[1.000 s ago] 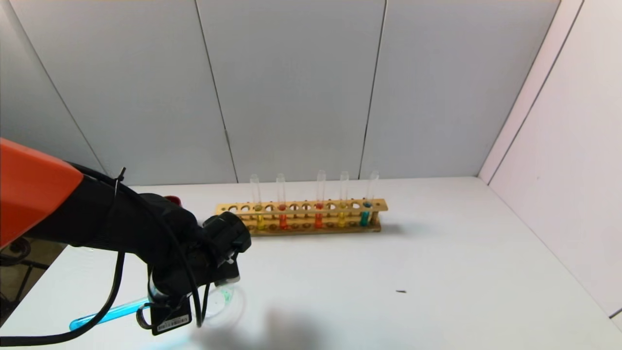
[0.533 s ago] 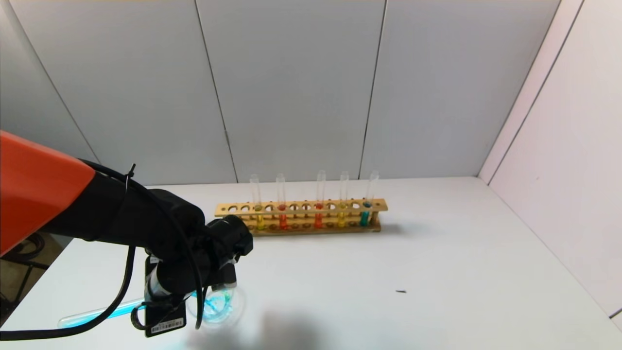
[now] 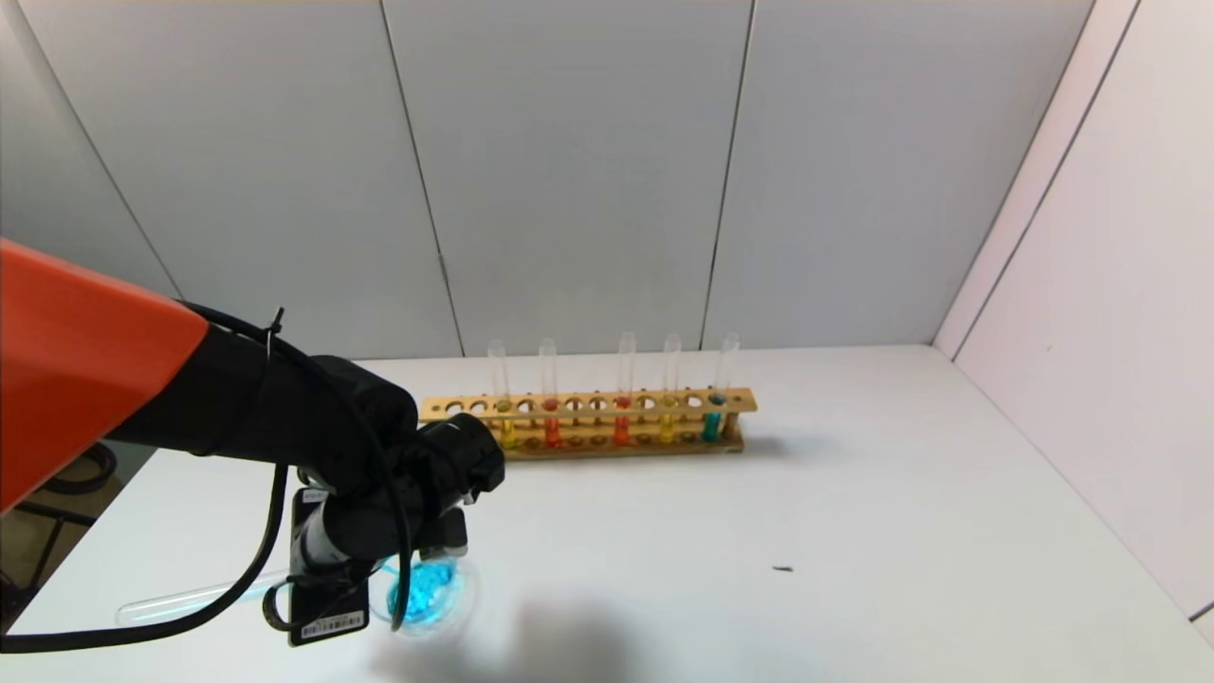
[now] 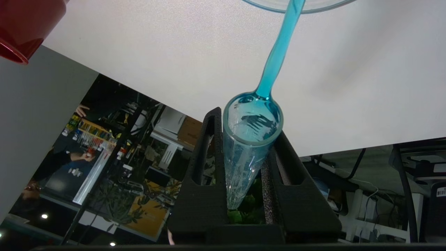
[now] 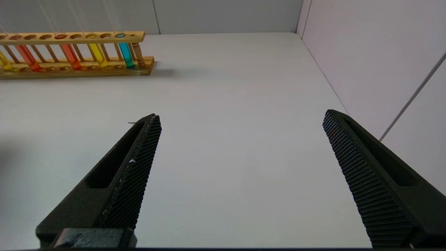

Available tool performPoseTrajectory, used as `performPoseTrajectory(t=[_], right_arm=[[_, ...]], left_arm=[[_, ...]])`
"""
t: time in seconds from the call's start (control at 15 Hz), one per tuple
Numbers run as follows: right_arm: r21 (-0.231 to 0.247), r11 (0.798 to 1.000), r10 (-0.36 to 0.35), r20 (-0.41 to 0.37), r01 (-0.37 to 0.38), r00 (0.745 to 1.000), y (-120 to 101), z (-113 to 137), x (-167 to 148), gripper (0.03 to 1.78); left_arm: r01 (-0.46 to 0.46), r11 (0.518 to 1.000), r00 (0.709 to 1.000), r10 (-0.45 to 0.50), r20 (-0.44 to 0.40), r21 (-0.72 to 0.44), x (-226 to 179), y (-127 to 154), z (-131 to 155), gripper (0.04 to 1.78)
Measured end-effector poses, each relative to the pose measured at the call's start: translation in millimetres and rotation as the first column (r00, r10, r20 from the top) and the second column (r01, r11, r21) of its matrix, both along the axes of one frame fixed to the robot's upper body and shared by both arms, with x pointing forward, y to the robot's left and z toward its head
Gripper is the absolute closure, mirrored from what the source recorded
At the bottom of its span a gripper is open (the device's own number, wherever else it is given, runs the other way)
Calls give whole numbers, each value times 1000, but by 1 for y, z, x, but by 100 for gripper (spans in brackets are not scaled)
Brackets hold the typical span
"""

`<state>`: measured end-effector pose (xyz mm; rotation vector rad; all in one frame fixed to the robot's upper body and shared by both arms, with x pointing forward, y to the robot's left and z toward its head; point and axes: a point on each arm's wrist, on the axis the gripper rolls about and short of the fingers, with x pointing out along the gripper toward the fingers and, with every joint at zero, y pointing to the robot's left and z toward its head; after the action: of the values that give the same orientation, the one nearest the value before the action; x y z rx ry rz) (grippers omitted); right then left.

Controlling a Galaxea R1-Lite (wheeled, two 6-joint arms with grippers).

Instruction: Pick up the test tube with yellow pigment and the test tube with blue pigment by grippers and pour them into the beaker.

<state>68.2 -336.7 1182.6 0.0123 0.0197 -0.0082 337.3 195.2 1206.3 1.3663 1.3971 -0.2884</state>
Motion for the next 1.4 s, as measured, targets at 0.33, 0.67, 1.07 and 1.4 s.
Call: performPoseTrajectory(t=[0.33, 0.67, 1.07, 1.4], right_arm=[[0, 1000, 0, 0, 0, 1000, 0, 0, 0, 11], [0, 1000, 0, 0, 0, 1000, 0, 0, 0, 11], [0, 1000, 0, 0, 0, 1000, 0, 0, 0, 11], [0, 1000, 0, 0, 0, 1000, 0, 0, 0, 11]], left_arm=[[3, 999, 1000, -2, -26, 36, 5, -4, -2, 149], [8, 997, 999, -4, -54, 70, 10, -8, -4, 149], [29, 994, 996, -19, -91, 109, 12, -14, -10, 149], [46, 991, 993, -33, -109, 122, 14, -21, -15, 149]])
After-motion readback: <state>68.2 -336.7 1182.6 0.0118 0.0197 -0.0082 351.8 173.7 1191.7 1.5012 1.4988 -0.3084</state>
